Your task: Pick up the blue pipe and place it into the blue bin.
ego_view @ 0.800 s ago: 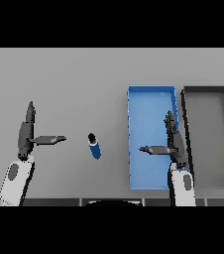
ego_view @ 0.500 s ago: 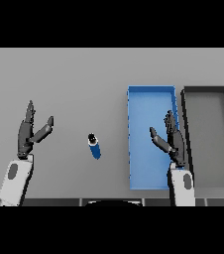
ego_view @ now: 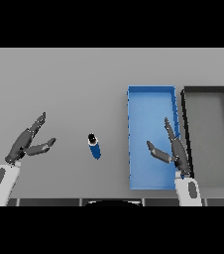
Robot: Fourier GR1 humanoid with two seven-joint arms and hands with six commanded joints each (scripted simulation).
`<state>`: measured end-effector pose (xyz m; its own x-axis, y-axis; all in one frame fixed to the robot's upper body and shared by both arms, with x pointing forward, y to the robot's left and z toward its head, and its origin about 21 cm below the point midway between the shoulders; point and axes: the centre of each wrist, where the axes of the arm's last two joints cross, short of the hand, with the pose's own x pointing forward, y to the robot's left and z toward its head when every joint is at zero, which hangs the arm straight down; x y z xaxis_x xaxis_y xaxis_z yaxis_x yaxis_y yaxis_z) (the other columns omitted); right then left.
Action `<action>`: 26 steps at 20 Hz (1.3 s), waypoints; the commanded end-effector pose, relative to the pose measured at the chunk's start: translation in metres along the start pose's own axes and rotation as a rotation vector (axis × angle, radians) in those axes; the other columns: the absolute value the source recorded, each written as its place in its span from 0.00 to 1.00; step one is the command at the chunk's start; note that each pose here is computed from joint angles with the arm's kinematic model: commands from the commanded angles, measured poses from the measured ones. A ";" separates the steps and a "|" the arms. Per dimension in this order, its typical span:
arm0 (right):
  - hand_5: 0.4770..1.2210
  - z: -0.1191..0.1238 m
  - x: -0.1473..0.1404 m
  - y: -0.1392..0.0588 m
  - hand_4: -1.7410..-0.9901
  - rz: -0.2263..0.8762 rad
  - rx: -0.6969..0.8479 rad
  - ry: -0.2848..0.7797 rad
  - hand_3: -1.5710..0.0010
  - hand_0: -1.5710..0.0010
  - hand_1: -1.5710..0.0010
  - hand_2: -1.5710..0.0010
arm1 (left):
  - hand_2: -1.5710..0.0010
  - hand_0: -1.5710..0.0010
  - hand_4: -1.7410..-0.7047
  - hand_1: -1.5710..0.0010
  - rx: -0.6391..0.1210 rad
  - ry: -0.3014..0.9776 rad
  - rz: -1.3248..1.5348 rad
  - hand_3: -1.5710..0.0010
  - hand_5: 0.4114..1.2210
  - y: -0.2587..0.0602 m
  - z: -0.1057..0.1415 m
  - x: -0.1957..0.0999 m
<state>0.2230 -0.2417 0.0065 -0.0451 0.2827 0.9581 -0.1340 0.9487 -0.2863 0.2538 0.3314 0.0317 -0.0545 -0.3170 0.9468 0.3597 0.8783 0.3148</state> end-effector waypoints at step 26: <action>0.25 0.004 0.002 -0.002 0.55 -0.021 0.009 -0.015 1.00 1.00 1.00 1.00 | 1.00 1.00 0.56 1.00 -0.330 -0.030 -0.021 1.00 0.10 -0.151 -0.062 0.000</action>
<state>0.2198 -0.2430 0.0095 -0.0568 0.2600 0.9639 -0.1440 0.9533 -0.2656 0.2575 0.1765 -0.0197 -0.0886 -0.3213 0.9428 0.6398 0.7071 0.3011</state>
